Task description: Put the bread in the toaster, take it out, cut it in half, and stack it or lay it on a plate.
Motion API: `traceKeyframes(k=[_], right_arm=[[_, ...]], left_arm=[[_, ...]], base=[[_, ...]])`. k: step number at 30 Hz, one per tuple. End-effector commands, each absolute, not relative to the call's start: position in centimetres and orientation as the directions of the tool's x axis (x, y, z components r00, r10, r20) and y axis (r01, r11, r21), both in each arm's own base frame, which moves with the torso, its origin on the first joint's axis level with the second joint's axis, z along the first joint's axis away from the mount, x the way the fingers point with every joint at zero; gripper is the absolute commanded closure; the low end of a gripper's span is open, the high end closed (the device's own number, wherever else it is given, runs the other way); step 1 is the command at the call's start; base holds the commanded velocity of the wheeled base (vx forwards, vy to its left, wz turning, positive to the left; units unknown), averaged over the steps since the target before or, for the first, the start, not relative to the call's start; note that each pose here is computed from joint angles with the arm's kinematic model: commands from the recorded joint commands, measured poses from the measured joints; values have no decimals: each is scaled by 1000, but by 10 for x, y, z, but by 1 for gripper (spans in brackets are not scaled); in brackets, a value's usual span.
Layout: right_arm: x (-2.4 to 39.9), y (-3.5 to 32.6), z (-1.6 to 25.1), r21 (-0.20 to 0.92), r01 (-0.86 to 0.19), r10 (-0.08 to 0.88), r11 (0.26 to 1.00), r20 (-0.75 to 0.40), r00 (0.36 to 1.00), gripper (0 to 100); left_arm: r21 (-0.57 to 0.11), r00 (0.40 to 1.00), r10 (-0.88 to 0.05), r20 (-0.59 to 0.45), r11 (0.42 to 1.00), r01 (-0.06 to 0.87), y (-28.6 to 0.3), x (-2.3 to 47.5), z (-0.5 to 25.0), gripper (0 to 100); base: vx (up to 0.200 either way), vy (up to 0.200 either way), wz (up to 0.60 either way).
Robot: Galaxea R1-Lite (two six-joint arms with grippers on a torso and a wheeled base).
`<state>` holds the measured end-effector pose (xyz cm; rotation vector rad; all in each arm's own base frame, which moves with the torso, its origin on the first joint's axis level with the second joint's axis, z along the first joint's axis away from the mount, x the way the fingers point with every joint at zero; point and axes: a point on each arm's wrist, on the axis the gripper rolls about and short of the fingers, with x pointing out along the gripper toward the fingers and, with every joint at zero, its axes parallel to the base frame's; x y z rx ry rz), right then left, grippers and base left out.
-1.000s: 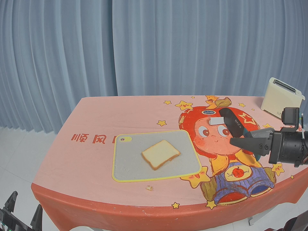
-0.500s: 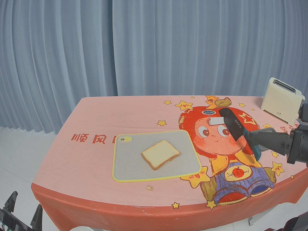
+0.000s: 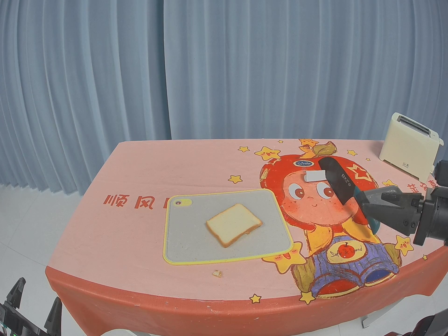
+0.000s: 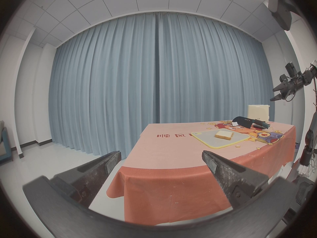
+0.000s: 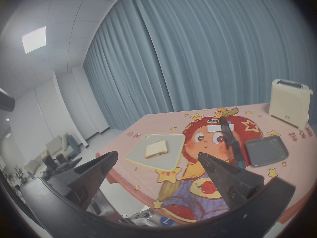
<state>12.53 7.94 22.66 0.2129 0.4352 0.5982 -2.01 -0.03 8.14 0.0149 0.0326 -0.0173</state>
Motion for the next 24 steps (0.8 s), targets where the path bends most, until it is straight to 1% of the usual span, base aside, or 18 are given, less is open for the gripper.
traceKeyframes(k=[1, 9, 12, 18, 22, 24], right_arm=[[134, 72, 220, 288, -445, 527, 848, -362, 769, 0], [148, 57, 221, 277, -351, 432, 894, -329, 840, 0], [153, 54, 221, 276, -332, 413, 902, -324, 851, 0], [165, 48, 214, 271, -280, 366, 921, -360, 858, 0], [176, 40, 210, 259, -228, 317, 939, -384, 868, 0], [183, 33, 209, 249, -199, 284, 948, -376, 882, 0]], left_arm=[[17, 998, -20, -52, 1000, 21, 0, -19, 77, 0], [17, 998, -23, -51, 1000, 24, 0, -19, 77, 0], [17, 998, -23, -52, 1000, 24, 0, -19, 77, 0], [10, 999, -15, -52, 1000, 16, 0, -19, 77, 0], [10, 999, -15, -52, 1000, 16, 0, -19, 77, 0], [10, 999, -15, -52, 1000, 16, 0, -19, 77, 0]], base=[[0, 0, 0], [0, 0, 0], [0, 0, 0], [0, 0, 0], [0, 0, 0], [0, 0, 0]])
